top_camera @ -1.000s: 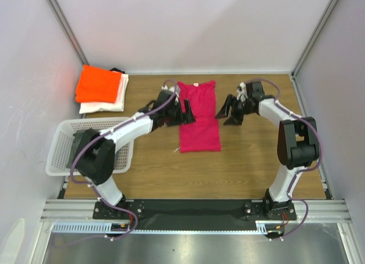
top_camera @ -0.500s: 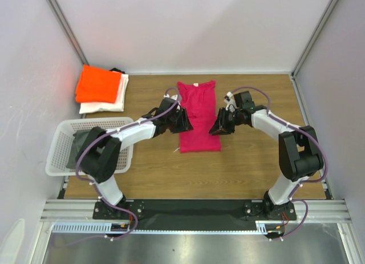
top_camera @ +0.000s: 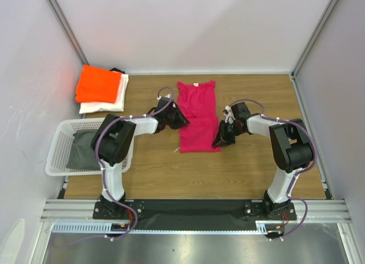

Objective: Fold and stack the t-shirts
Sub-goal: Fold the tshirt

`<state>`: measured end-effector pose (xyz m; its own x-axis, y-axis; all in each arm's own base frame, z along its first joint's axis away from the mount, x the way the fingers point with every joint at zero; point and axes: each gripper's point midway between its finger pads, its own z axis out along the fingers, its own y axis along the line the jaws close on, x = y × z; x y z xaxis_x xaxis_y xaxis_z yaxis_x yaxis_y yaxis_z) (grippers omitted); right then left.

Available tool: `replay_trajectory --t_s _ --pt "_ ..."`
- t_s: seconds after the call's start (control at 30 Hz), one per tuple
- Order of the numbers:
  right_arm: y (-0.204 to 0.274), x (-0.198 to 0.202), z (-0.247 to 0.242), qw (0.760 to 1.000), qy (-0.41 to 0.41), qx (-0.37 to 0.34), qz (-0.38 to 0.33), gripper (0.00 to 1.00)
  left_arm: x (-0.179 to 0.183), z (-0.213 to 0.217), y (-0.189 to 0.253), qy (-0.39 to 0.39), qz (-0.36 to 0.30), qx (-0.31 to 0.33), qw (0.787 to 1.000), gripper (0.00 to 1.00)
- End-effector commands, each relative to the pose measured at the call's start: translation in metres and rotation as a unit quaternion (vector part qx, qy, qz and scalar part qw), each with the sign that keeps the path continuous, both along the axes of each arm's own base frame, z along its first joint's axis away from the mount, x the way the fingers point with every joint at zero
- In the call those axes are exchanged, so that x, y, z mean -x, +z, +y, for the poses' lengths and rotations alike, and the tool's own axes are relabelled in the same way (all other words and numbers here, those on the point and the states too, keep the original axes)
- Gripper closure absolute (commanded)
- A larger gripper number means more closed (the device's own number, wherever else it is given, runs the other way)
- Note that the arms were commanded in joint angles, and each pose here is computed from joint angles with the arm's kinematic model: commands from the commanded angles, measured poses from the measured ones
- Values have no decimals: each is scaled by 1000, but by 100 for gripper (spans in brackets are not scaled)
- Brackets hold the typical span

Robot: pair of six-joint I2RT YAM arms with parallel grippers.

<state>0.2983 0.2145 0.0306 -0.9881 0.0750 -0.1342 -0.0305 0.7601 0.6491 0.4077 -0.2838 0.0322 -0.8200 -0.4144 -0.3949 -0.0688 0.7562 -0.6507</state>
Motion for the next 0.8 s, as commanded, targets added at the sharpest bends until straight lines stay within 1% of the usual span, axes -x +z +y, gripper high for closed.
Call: replay_trajectory --t_s 0.0,0.1,0.17,0.27,0.37,0.43,0.47,0.5,0.53,0.57,0.6,0.63,0.67,0.7,0.73,0.77 --pt "-1 4 -8 1000 12 18 -20 84 -24 -3 18 13 -26 36 999 71" --pt "-6 8 -14 999 11 27 -13 85 -25 2 15 16 -26 32 999 71" --pt "-7 7 -19 999 7 29 -13 85 -25 0 12 4 -24 34 999 71" --pt "-9 9 -24 999 9 32 -9 86 -26 2 8 1 -26 21 999 71" --pt "-3 12 -27 999 11 34 -11 86 -28 1 20 -18 -42 16 999 71" --pt "7 13 -25 1000 13 26 -9 84 -25 -3 34 -42 -56 17 997 67" --pt "22 8 -21 999 11 16 -26 83 -19 -7 44 -58 -64 20 996 62" --pt "32 6 -18 999 13 8 -34 80 -17 -6 66 -70 -93 13 993 58" --pt "43 3 -17 999 11 1 -47 73 -7 -3 72 -77 -93 -2 993 54" --pt "54 -1 -15 998 6 -5 -59 68 2 -5 80 -88 -101 -14 991 47" --pt "65 -3 -15 997 -1 -9 -72 58 5 1 105 -87 -138 -35 986 38" --pt "68 -6 -18 997 -9 -8 -77 52 21 10 96 -90 -117 -60 987 36" --pt "68 -7 -21 997 -14 -3 -80 48 33 10 95 -94 -119 -80 985 33" --pt "68 -8 -23 996 -17 -2 -86 41 39 19 106 -77 -131 -93 984 32" --pt "62 -7 -26 996 -19 4 -83 39 56 24 88 -78 -112 -106 985 31" --pt "53 -4 -31 997 -24 14 -75 38 64 27 85 -73 -108 -104 986 31"
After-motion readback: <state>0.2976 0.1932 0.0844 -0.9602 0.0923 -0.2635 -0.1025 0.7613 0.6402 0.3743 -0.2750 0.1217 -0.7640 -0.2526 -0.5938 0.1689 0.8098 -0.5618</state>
